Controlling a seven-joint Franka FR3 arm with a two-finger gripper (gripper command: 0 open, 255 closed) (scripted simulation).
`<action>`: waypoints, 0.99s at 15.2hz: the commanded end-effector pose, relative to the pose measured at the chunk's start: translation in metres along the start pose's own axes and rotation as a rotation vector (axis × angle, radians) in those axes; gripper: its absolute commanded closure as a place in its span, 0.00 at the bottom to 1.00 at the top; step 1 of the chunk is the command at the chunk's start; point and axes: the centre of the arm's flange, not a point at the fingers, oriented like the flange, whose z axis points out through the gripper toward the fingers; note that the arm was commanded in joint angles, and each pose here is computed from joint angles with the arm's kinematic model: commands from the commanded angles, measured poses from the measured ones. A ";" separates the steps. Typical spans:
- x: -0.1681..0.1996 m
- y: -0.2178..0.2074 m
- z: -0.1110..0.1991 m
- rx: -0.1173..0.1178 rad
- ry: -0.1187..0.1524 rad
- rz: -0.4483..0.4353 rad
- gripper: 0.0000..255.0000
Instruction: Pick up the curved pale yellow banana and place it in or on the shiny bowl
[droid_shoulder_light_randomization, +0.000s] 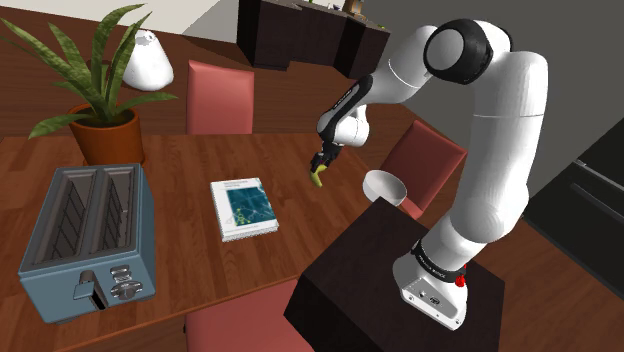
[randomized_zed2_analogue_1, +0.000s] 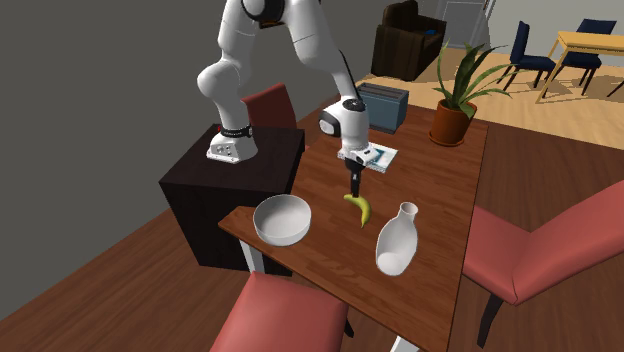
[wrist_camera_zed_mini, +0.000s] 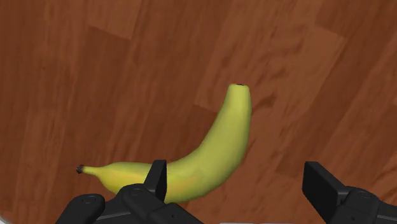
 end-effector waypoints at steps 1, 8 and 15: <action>0.004 0.008 0.018 0.005 0.008 -0.002 0.00; 0.005 0.008 0.055 0.005 0.008 -0.002 0.00; 0.005 0.008 0.058 0.005 0.008 -0.002 0.00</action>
